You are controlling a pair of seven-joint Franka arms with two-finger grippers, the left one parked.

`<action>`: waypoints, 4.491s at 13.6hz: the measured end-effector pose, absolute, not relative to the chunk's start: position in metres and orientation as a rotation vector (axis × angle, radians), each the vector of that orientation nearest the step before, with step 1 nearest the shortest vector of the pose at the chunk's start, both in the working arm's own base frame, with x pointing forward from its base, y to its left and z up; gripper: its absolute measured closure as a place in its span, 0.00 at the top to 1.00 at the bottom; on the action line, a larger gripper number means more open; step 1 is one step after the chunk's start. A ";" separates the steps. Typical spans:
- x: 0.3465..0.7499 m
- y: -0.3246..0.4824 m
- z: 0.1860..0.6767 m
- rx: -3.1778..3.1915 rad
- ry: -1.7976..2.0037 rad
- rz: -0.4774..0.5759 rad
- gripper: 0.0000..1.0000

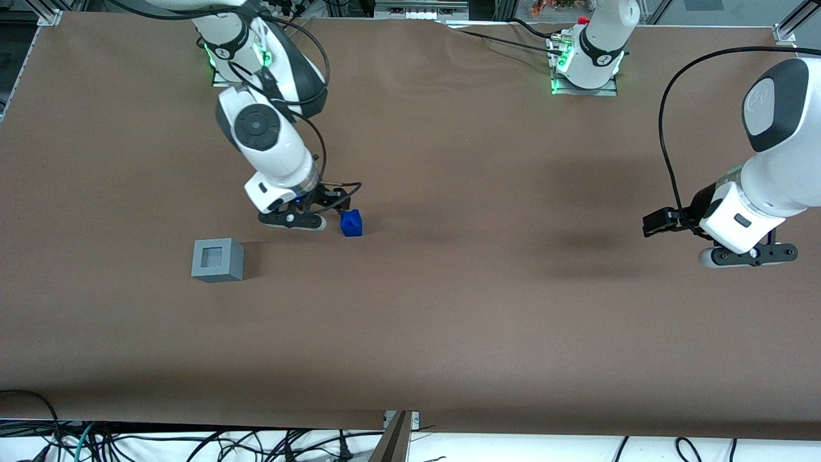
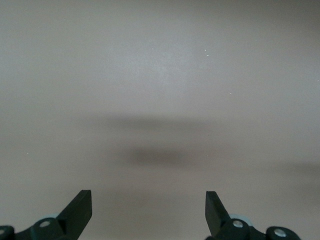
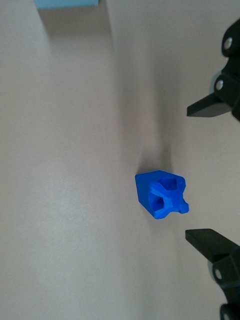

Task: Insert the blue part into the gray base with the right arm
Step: 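Close the right gripper on the blue part and lift it, then carry the blue part with the right gripper over the gray base, then lower the blue part into the gray base's square hole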

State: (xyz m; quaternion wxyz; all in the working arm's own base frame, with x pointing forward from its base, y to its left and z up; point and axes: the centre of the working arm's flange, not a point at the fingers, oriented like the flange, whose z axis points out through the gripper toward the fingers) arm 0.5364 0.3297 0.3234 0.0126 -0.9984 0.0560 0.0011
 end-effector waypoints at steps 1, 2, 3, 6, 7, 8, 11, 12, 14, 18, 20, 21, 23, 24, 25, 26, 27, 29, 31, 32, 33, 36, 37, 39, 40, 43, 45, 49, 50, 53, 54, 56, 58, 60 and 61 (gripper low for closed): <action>0.534 0.336 0.313 -3.113 0.179 -0.001 0.99; 0.534 0.340 0.304 -3.106 0.182 -0.007 0.99; 0.534 0.344 0.294 -3.094 0.191 -0.015 0.99; 0.530 0.358 0.267 -3.075 0.207 -0.037 0.99; 0.528 0.362 0.260 -3.074 0.207 -0.043 0.99; 0.527 0.365 0.255 -3.072 0.205 -0.045 0.99; 0.527 0.365 0.246 -3.068 0.206 -0.047 0.99; 0.527 0.365 0.244 -3.070 0.203 -0.047 0.96; 0.526 0.364 0.239 -3.075 0.188 -0.056 0.88; 0.523 0.362 0.230 -3.070 0.183 -0.062 0.72; 0.523 0.361 0.230 -3.070 0.184 -0.064 0.55; 0.524 0.361 0.230 -3.070 0.182 -0.068 0.55; 0.531 0.355 0.237 -3.077 0.169 -0.087 0.51; 0.538 0.347 0.245 -3.097 0.153 -0.088 0.51; 0.547 0.336 0.259 -3.130 0.129 -0.076 0.51; 0.560 0.320 0.278 -3.170 0.091 -0.056 0.51; 0.574 0.300 0.300 -3.201 0.051 -0.035 0.51; 0.601 0.249 0.343 -3.208 -0.020 0.004 0.51; 0.623 0.180 0.370 -3.186 -0.104 0.007 0.51; 0.630 0.143 0.377 -3.174 -0.133 0.015 0.51; 0.636 0.110 0.380 -3.157 -0.159 0.025 0.51; 0.640 0.039 0.376 -3.096 -0.188 0.046 0.51; 0.639 0.029 0.373 -3.090 -0.183 0.049 0.51; 0.638 0.028 0.366 -3.089 -0.183 0.032 0.51; 0.637 0.029 0.360 -3.090 -0.186 0.018 0.51; 0.631 0.029 0.340 -3.097 -0.182 -0.004 0.51; 0.630 0.029 0.336 -3.099 -0.180 -0.011 0.51; 0.632 0.029 0.329 -3.095 -0.170 -0.016 0.51; 0.632 0.029 0.325 -3.090 -0.162 -0.011 0.51; 0.632 0.029 0.317 -3.089 -0.156 0.004 0.51; 0.632 0.029 0.316 -3.089 -0.156 0.007 0.51; 0.631 0.029 0.315 -3.089 -0.155 0.011 0.51; 0.631 0.029 0.313 -3.089 -0.154 0.014 0.51; 0.631 0.029 0.313 -3.089 -0.155 0.010 0.51; 0.631 0.030 0.313 -3.089 -0.155 0.010 0.51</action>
